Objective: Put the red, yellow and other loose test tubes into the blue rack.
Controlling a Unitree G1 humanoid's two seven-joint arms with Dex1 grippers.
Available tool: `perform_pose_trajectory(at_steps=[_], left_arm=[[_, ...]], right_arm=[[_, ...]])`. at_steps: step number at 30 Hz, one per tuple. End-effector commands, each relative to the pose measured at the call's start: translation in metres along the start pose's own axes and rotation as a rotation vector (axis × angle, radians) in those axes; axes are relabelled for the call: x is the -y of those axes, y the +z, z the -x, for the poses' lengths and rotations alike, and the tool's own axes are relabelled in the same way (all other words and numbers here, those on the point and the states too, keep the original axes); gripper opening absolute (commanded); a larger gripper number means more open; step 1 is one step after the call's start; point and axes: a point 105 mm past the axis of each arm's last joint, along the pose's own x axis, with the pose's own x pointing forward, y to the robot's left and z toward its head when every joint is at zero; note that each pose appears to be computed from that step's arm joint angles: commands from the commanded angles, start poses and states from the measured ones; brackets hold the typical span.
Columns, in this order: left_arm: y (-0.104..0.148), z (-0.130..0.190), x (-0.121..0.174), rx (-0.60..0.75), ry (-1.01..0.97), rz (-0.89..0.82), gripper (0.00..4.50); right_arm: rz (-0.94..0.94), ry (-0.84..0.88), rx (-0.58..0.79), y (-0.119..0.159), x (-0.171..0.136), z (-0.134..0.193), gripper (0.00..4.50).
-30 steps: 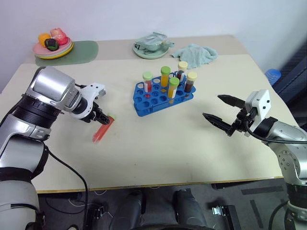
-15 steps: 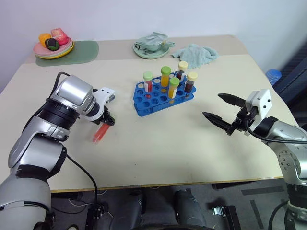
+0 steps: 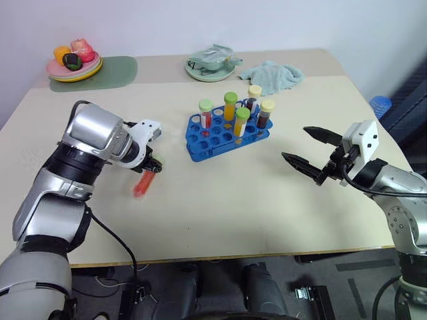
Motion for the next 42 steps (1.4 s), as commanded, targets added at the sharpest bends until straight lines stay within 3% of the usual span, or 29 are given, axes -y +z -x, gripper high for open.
perform_pose_trajectory(at_steps=[1, 6, 8, 12, 17, 25, 42], left_arm=[[0.040, 0.047, 0.021, 0.311, -0.094, -0.068, 0.77], [0.086, 0.098, 0.058, 0.928, -0.159, -0.258, 0.77], [0.087, 0.093, 0.065, 0.962, -0.201, -0.245, 0.77], [0.095, 0.080, 0.086, 1.160, -0.102, -0.454, 0.77], [0.101, 0.047, 0.108, 1.309, -0.128, -0.442, 0.77], [0.112, -0.003, 0.127, 1.307, -0.062, -0.557, 0.77], [0.098, -0.033, 0.122, 1.233, -0.028, -0.528, 0.77]], right_arm=[[0.037, -0.004, 0.026, 0.012, 0.004, 0.003, 4.50], [0.031, -0.021, 0.027, 0.014, 0.008, 0.004, 4.50], [0.028, -0.031, 0.028, 0.015, 0.009, 0.005, 4.50], [0.033, -0.055, 0.010, 0.016, 0.011, 0.014, 4.50], [0.040, -0.068, -0.015, 0.020, 0.010, 0.029, 4.50], [0.047, -0.114, -0.037, 0.023, 0.008, 0.046, 4.50], [0.041, -0.118, -0.047, 0.020, 0.011, 0.051, 4.50]])
